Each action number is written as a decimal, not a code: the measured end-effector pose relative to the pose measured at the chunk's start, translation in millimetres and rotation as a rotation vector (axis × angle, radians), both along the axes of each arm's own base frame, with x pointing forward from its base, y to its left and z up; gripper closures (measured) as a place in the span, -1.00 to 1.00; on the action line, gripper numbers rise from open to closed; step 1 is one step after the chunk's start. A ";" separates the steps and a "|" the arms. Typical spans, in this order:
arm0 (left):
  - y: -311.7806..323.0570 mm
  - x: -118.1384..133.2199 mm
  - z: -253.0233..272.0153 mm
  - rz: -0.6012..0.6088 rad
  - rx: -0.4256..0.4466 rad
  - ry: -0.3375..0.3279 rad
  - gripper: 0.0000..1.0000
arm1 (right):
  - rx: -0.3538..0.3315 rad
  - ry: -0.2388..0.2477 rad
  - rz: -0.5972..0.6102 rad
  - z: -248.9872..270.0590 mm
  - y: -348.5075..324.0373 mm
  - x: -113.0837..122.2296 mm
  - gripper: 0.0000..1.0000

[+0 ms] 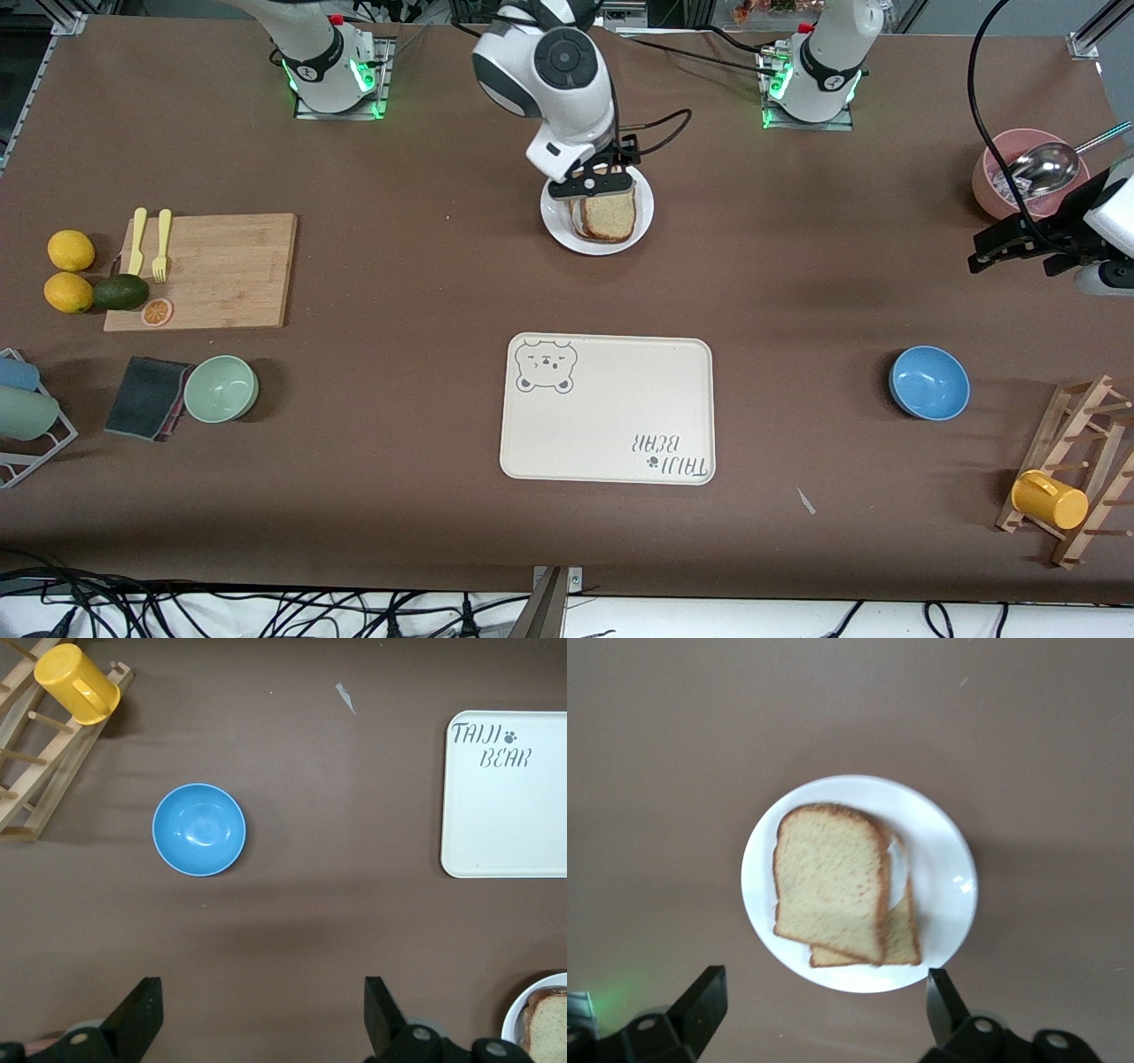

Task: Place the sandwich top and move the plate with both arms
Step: 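Withdraw the right gripper to the board while the left gripper reaches out, then move the left gripper to the white plate rim, then grasp the white plate rim with the left gripper, then drag the white plate with the left gripper onto the cream tray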

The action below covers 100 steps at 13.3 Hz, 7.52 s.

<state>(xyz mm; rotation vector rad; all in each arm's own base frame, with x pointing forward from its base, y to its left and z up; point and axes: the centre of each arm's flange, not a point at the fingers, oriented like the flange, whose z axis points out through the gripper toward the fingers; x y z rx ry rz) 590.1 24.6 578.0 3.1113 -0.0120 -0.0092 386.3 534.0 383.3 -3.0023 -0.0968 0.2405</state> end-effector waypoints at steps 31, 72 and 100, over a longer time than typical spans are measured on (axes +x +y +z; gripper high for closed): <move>-245.0 -20.5 -315.8 -0.329 -0.671 0.516 -1.00 | -0.159 -0.123 -0.160 239.5 -492.3 170.4 -1.00; -276.5 -171.9 -458.1 -0.437 -0.926 0.331 0.90 | -0.162 -0.016 -0.118 230.4 -509.7 161.4 -1.00; -233.4 90.2 -448.0 -0.042 -1.096 0.126 0.90 | -0.161 -0.009 -0.107 225.8 -507.3 163.4 -1.00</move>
